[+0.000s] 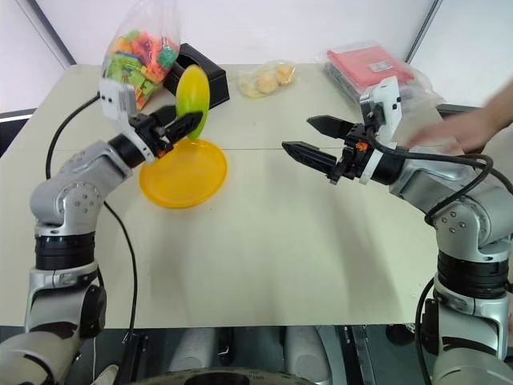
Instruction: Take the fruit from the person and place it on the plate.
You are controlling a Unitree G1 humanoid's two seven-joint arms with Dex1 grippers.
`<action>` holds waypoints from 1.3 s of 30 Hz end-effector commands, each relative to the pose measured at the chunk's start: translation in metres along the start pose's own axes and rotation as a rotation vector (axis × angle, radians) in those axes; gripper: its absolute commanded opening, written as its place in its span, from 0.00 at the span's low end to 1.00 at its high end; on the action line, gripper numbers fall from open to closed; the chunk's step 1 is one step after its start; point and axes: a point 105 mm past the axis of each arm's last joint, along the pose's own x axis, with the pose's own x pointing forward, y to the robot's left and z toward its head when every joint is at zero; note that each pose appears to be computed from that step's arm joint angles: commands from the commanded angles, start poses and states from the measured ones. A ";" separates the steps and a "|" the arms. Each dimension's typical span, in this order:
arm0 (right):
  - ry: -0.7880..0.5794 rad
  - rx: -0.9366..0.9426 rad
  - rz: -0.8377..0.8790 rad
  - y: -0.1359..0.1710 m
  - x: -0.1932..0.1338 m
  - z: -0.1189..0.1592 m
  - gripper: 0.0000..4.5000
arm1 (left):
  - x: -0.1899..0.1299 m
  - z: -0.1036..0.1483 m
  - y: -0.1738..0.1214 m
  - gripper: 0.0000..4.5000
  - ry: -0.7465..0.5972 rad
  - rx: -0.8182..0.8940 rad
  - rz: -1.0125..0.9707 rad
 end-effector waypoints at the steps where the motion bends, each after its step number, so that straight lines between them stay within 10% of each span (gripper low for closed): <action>1: -0.008 -0.012 0.028 0.012 -0.001 0.002 1.00 | -0.019 0.009 0.004 0.61 0.011 0.065 0.064; 23: 0.171 -0.078 0.049 0.022 -0.001 -0.036 1.00 | -0.038 -0.071 0.038 0.61 0.305 0.032 0.262; 26: 0.173 -0.082 0.048 0.023 -0.001 -0.037 1.00 | -0.037 -0.077 0.039 0.92 0.313 0.051 0.251; 39: 0.177 -0.083 0.040 0.019 -0.003 -0.039 1.00 | -0.056 -0.027 0.014 0.99 0.167 0.062 0.095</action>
